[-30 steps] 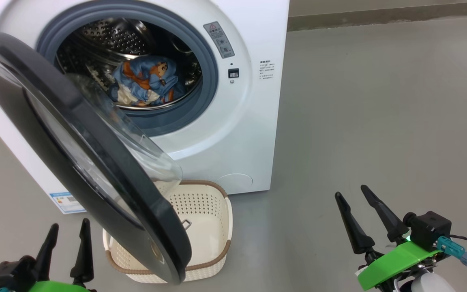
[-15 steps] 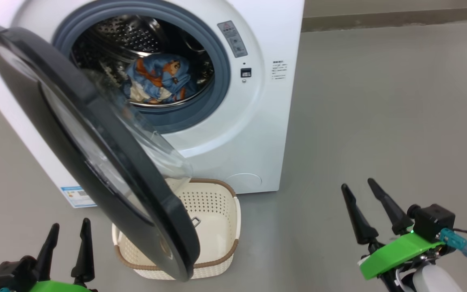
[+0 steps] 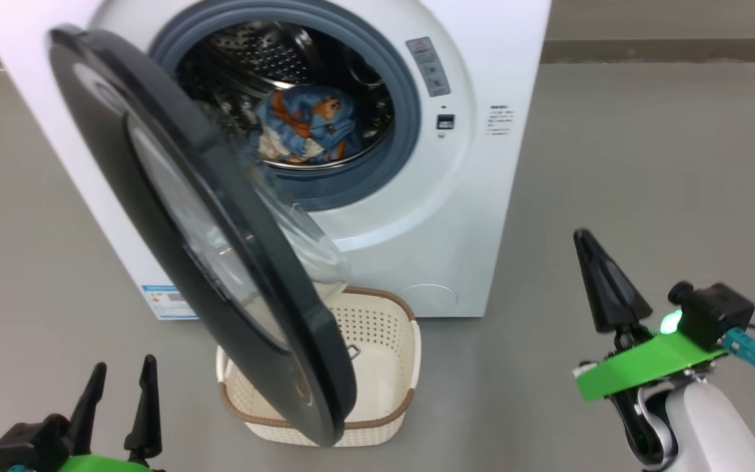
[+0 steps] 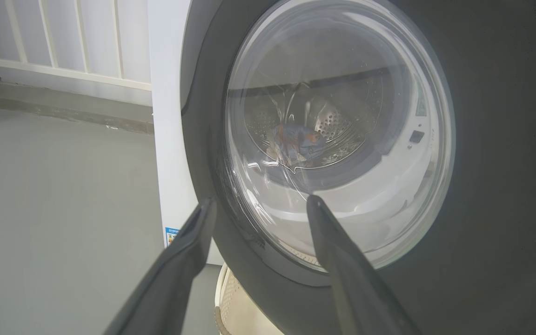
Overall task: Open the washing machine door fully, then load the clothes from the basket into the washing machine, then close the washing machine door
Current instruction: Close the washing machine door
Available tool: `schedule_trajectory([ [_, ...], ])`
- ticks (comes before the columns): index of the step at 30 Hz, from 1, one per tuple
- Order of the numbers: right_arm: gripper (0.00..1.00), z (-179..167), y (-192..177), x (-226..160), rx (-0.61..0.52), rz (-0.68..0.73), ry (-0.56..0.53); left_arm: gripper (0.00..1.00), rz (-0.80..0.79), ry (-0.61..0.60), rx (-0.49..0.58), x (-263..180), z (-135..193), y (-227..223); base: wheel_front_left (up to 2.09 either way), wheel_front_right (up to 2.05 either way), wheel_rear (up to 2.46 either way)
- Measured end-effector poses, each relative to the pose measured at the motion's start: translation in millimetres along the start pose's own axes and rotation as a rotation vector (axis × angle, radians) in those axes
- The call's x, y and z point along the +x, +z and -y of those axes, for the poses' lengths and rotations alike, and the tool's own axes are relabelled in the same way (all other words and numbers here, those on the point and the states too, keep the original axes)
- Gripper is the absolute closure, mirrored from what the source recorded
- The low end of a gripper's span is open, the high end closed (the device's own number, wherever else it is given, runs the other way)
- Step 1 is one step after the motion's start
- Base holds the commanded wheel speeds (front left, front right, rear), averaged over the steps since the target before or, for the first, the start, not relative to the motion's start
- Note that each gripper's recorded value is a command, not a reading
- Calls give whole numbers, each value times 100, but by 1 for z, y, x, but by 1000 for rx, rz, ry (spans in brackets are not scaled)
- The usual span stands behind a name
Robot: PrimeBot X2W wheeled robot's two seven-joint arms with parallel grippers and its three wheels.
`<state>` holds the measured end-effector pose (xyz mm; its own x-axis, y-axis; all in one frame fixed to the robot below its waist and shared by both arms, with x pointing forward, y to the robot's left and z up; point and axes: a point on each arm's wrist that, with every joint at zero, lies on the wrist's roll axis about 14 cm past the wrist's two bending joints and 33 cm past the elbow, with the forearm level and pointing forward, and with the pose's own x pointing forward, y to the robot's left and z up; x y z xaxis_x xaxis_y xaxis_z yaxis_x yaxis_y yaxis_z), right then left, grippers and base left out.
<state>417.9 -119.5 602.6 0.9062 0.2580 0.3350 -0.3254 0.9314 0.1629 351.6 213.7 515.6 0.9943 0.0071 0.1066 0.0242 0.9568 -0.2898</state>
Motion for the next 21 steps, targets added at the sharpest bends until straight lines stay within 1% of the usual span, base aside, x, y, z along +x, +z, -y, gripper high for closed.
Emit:
schedule_trajectory([
  [5,100,-33,23,18,79,83,82,0,11,27,1,-8,-8,4,0,0,0],
  [11,100,-86,49,33,182,162,232,0,25,62,-1,-19,-17,8,0,0,0],
  [16,100,-138,70,38,240,210,396,0,27,91,-1,-28,-25,9,0,0,0],
  [21,100,-196,82,27,270,223,602,0,24,120,-3,-37,-33,8,0,0,0],
])
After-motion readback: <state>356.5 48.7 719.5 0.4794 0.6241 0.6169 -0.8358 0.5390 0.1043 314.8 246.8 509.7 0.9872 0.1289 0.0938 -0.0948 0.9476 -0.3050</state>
